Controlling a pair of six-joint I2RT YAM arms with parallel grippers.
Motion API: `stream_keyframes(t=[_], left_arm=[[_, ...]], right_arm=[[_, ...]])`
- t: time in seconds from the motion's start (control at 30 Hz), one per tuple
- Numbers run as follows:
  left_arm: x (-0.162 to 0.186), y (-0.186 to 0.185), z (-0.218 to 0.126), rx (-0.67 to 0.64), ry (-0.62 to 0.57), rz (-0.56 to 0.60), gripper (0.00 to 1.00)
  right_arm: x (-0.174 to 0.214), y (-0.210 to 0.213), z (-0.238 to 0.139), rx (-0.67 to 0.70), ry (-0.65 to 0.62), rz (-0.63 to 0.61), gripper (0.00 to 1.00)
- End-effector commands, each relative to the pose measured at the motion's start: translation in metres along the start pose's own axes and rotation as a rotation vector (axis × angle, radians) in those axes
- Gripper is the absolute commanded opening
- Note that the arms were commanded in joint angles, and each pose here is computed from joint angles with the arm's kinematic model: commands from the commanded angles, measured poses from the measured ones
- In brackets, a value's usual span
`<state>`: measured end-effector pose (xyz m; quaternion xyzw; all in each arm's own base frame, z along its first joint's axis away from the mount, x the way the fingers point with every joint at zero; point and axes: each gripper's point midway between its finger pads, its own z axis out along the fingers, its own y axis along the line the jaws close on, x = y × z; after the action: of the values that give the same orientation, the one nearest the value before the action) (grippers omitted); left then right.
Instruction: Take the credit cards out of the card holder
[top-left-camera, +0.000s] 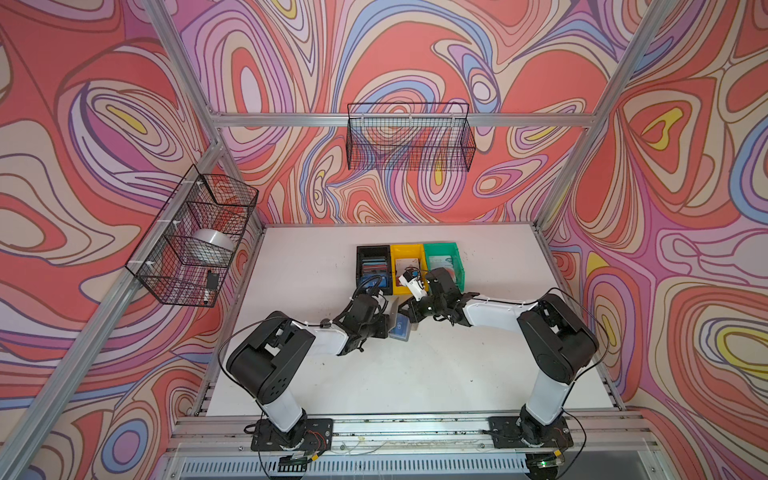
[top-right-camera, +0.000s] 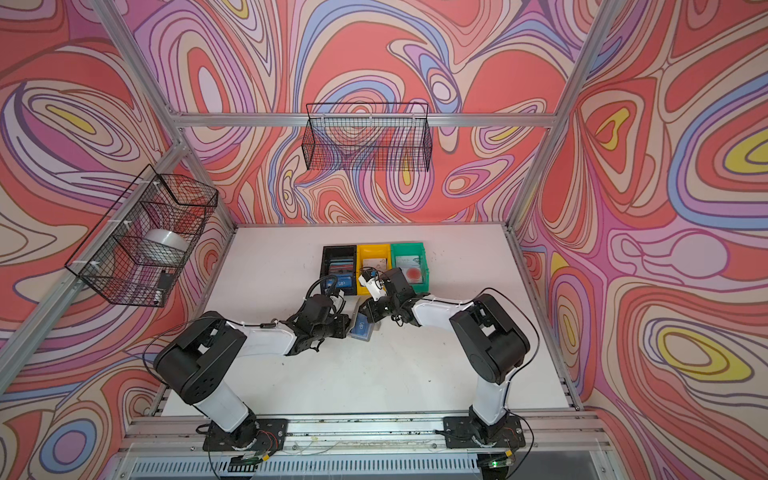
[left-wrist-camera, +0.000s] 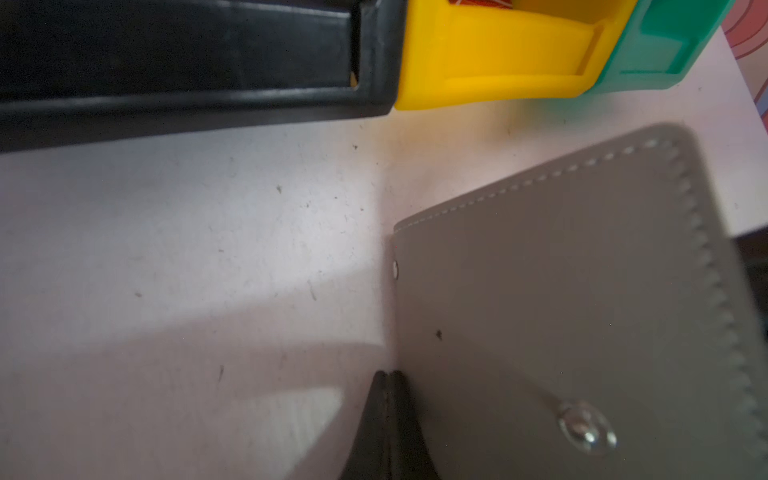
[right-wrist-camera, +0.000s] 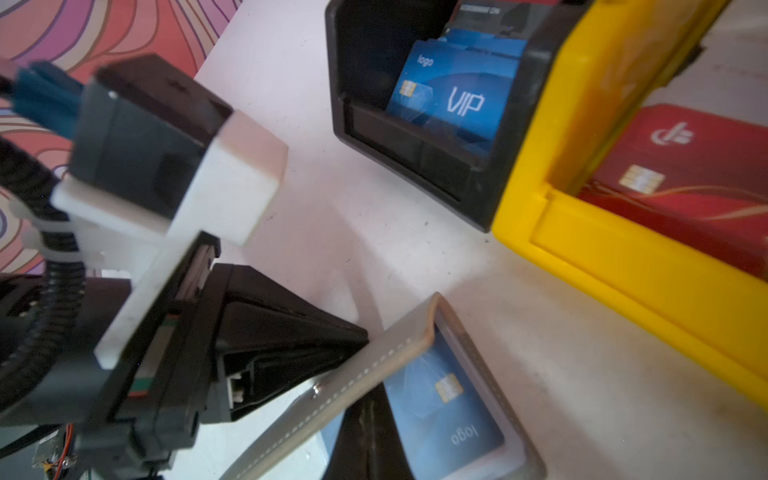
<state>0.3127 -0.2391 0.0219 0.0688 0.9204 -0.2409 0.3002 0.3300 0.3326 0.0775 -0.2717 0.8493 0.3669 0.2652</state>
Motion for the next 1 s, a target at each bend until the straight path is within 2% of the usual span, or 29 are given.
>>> stream_keyframes(t=[0.0,0.13,0.33,0.47,0.63,0.8,0.97], left_arm=[[0.011,0.005,-0.011,-0.052,0.081,0.015,0.00],[0.010,0.005,-0.024,-0.071,0.102,0.034,0.00],[0.035,0.024,-0.040,-0.150,0.174,0.034,0.00],[0.045,0.031,-0.062,-0.184,0.185,0.013,0.00],[0.039,0.031,-0.096,-0.215,0.172,0.021,0.00],[0.011,0.004,-0.110,-0.115,0.113,0.025,0.00],[-0.010,-0.011,-0.095,-0.003,0.057,-0.029,0.00]], right_arm=[[0.003,0.013,0.011,-0.058,0.033,-0.015,0.00],[0.004,0.019,0.021,-0.081,0.049,-0.014,0.00],[0.009,0.021,0.034,-0.091,0.072,-0.002,0.00],[0.010,0.019,0.041,-0.080,0.083,0.007,0.00],[0.016,0.010,0.049,-0.054,0.108,0.028,0.00],[0.019,0.002,0.058,-0.026,0.121,0.050,0.00],[0.026,-0.010,0.061,0.034,0.157,0.069,0.00]])
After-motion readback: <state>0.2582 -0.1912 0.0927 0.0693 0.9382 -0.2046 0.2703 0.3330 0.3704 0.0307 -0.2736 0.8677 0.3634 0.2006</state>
